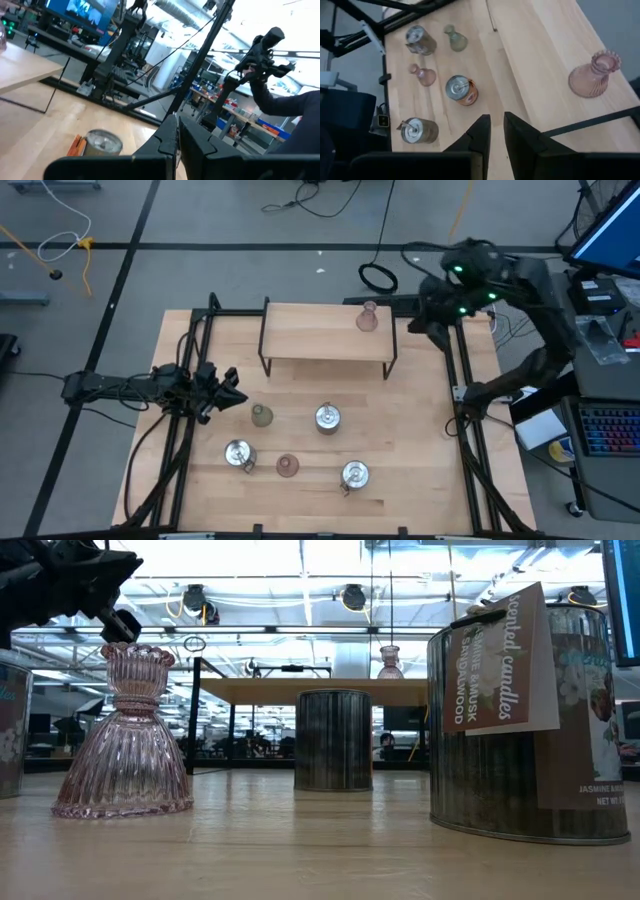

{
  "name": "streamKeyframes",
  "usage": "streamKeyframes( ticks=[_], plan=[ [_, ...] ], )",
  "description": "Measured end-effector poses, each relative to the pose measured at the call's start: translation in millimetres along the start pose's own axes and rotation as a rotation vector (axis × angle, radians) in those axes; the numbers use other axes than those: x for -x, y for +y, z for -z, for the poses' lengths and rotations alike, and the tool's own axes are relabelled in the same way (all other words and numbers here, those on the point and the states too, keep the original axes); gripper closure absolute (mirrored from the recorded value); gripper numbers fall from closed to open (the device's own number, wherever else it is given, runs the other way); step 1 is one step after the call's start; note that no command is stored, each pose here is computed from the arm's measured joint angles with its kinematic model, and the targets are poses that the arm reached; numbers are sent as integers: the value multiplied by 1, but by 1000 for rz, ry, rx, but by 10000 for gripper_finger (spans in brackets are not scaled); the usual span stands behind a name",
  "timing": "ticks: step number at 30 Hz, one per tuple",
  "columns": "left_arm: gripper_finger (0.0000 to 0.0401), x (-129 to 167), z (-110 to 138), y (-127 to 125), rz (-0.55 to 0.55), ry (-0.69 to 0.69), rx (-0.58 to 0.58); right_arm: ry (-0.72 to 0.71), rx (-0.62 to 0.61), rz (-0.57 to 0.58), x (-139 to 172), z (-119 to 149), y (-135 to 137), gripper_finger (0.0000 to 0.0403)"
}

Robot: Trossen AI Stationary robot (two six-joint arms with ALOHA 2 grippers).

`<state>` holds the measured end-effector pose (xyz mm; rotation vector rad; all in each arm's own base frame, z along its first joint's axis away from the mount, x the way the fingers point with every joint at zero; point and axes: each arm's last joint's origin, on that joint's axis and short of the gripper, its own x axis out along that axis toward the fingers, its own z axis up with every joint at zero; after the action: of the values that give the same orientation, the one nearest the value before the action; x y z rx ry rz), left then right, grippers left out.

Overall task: Pick & Place candle stick holders
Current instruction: Put the green candle holder on the shelf

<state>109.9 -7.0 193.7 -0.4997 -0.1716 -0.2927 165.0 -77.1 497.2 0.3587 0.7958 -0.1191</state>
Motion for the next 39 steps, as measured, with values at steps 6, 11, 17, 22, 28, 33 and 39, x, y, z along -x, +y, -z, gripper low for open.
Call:
streamKeyframes(
  ticks=[6, 11, 17, 22, 28, 33, 39],
  plan=[
    [382, 0, -8, -5, 46, -79, -28, -118, 67, 10, 32, 17, 15, 399],
    [382, 1, -14, -8, 73, -143, -51, -195, 100, 59, 45, 35, 20, 397],
    [382, 2, -16, -8, 35, -184, -66, -294, 100, 70, 36, 61, 15, 401],
    [382, 2, -16, -6, -14, -210, -61, -391, 120, 66, 15, 84, 7, 402],
    [382, 2, -17, -5, -55, -233, -59, -509, 109, 49, -4, 116, 0, 402],
    [382, 2, -17, -4, -80, -246, -75, -626, 94, 26, -14, 145, -4, 402],
    [382, 2, -18, -4, -99, -256, -77, -724, 62, -7, -21, 177, -8, 402]
  ],
)
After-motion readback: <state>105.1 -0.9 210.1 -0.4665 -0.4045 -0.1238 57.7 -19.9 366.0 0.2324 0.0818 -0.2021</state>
